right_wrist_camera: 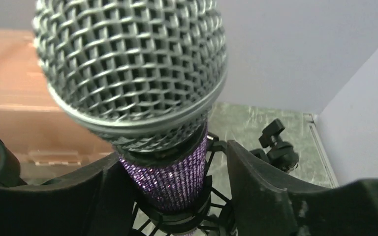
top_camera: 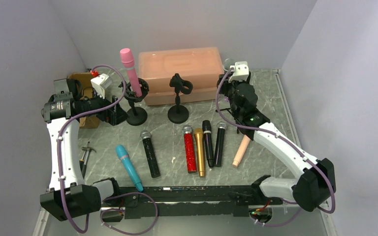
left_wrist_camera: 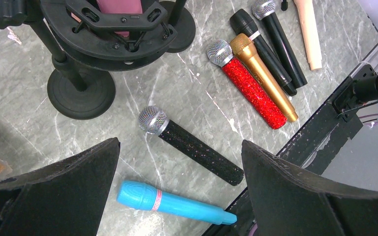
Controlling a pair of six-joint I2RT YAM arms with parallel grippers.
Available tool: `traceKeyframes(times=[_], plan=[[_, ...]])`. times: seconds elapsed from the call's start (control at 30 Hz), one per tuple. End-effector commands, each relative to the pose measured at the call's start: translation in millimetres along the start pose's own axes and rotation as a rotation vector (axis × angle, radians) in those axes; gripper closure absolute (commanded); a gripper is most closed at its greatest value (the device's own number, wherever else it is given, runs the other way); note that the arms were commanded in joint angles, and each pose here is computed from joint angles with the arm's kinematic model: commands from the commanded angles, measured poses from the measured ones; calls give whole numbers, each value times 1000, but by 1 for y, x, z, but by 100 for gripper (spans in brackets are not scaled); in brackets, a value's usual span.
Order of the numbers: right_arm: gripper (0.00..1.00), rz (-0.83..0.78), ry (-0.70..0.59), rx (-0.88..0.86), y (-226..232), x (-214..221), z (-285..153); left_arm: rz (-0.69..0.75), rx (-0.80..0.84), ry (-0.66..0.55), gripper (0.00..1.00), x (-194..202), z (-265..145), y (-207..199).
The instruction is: Attach the microphones to the stand
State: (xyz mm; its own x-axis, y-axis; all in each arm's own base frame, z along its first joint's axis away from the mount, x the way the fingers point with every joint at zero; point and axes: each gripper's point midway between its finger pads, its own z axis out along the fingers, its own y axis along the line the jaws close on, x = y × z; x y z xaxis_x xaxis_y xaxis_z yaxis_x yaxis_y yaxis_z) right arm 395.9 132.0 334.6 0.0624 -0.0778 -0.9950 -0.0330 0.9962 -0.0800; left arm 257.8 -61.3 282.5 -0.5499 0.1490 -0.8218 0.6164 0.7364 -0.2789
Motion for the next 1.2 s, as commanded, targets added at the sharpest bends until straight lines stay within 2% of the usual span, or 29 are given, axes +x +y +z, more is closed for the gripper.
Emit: traceKeyframes(times=[0.0,0.1,0.27,0.43,0.6,0.8,0.97,1.17], plan=[[33,-26,97,39,-11,15,-5,25,8,-3,0,-1,1,1],[27,13,69,24,-12,-7,-10,24,11,-4,1,-2,1,0],[25,76,-4,-40,-14,-44,-31,27,11,-6,1,-3,1,0],[27,156,-1,-28,-25,-45,-55,30,7,-3,1,-4,0,2],[31,232,39,50,-44,-20,-77,29,11,0,0,-5,0,2],[37,241,140,282,-78,37,-82,29,16,1,1,-5,0,1],[44,254,213,272,-81,75,-53,39,12,4,1,-5,-2,1],[43,297,226,239,-99,97,-22,47,6,10,1,-2,-3,1]])
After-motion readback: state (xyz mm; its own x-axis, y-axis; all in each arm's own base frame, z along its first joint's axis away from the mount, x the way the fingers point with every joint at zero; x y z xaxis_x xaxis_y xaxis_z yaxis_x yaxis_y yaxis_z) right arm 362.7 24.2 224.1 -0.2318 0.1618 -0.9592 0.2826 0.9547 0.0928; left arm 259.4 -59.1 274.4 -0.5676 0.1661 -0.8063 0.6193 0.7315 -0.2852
